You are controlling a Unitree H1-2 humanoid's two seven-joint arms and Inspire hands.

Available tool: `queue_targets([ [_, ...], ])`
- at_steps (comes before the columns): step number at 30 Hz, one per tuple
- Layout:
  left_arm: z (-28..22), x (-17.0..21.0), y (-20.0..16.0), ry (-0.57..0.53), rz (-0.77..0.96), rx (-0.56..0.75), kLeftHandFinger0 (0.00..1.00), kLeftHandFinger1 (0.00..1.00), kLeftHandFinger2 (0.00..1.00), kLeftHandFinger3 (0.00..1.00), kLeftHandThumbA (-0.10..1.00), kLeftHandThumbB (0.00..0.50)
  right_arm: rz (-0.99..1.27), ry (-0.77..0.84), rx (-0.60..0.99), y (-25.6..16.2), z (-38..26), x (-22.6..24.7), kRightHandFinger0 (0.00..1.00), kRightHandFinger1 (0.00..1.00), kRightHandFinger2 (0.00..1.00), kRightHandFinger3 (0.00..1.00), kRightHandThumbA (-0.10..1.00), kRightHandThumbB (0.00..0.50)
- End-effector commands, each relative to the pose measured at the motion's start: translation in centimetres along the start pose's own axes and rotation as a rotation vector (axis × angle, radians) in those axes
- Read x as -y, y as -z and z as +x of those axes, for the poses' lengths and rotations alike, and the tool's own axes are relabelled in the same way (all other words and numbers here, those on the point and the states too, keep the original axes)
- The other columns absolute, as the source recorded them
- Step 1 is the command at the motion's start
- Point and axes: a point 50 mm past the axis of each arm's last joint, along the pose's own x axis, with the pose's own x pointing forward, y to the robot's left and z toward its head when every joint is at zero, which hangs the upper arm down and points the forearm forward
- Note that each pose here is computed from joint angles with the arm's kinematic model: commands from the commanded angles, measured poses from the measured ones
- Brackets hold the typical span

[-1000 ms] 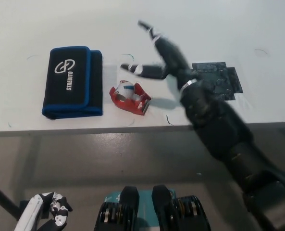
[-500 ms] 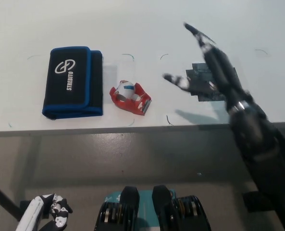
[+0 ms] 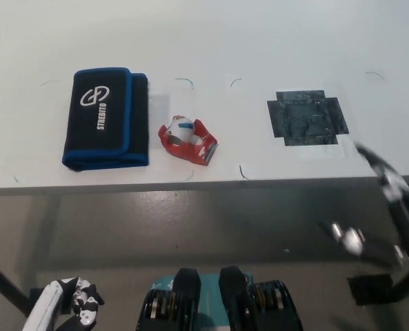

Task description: Use the right hand to move the tape on the right hand side to the notebook on the left hand side

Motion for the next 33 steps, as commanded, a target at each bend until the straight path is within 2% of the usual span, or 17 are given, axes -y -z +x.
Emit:
queue_targets([
  [1,0.2,-0.8,-0.6,0.009,0.025,0.047,0.22,0.15,0.17,0.33,0.07,0.081,-0.063,-0.012,0.039,-0.3,-2.6,0.3,1.0,1.0,1.0,1.0,0.96,0.357],
  [4,0.8,-0.6,-0.9,0.006,0.024,0.047,0.21,0.14,0.17,0.33,0.06,0.085,-0.035,-0.021,-0.026,1.6,-4.0,-0.8,1.0,1.0,1.0,1.0,0.91,0.328],
  [7,0.8,-0.8,-1.0,0.003,0.026,0.054,0.2,0.14,0.17,0.33,0.04,0.079,-0.02,-0.032,-0.104,3.3,-4.4,-1.6,1.0,1.0,1.0,1.0,0.93,0.317],
  [8,0.6,-0.8,-0.9,-0.002,0.016,0.053,0.21,0.14,0.17,0.33,0.04,0.084,0.021,-0.05,-0.137,4.3,-4.4,-2.1,1.0,1.0,1.0,1.0,0.92,0.295],
  [16,0.3,-1.0,-0.9,-0.008,0.025,0.048,0.23,0.16,0.19,0.34,0.07,0.084,-0.004,-0.089,-0.163,5.7,-4.3,-3.4,1.0,1.0,1.0,1.0,0.9,0.227],
  [19,0.1,-1.1,-0.8,-0.007,0.024,0.047,0.22,0.16,0.19,0.34,0.07,0.085,-0.001,-0.092,-0.165,5.7,-4.2,-3.7,1.0,1.0,1.0,1.0,0.9,0.235],
  [20,0.2,-1.1,-0.7,-0.005,0.028,0.057,0.23,0.16,0.19,0.34,0.06,0.085,0.001,-0.093,-0.17,5.7,-4.2,-3.6,1.0,1.0,1.0,1.0,0.91,0.254],
  [22,0.2,-1.1,-0.7,-0.006,0.028,0.052,0.23,0.16,0.19,0.34,0.06,0.091,0.0,-0.095,-0.169,5.7,-4.2,-3.7,1.0,1.0,1.0,1.0,0.9,0.245],
  [23,0.2,-1.1,-0.7,-0.005,0.031,0.052,0.23,0.15,0.19,0.34,0.06,0.091,-0.001,-0.098,-0.171,5.7,-4.2,-3.6,1.0,1.0,1.0,1.0,0.91,0.261],
  [25,0.3,-1.0,-0.8,0.002,0.041,0.061,0.25,0.16,0.19,0.34,0.1,0.09,-0.026,-0.103,-0.153,5.7,-4.1,-3.4,1.0,1.0,1.0,1.0,0.91,0.254],
  [28,0.2,-0.9,-0.8,-0.002,0.033,0.054,0.28,0.16,0.18,0.34,0.1,0.104,-0.03,-0.107,-0.158,5.5,-4.0,-3.3,1.0,1.0,1.0,1.0,0.91,0.264],
  [29,0.2,-0.9,-0.8,-0.001,0.03,0.055,0.28,0.16,0.18,0.34,0.07,0.104,-0.027,-0.106,-0.155,5.4,-3.9,-3.4,1.0,1.0,1.0,1.0,0.9,0.272],
  [33,0.1,-1.0,-0.8,0.002,0.039,0.056,0.29,0.16,0.17,0.35,0.06,0.101,-0.023,-0.117,-0.151,5.3,-4.0,-3.4,1.0,1.0,1.0,1.0,0.89,0.277],
])
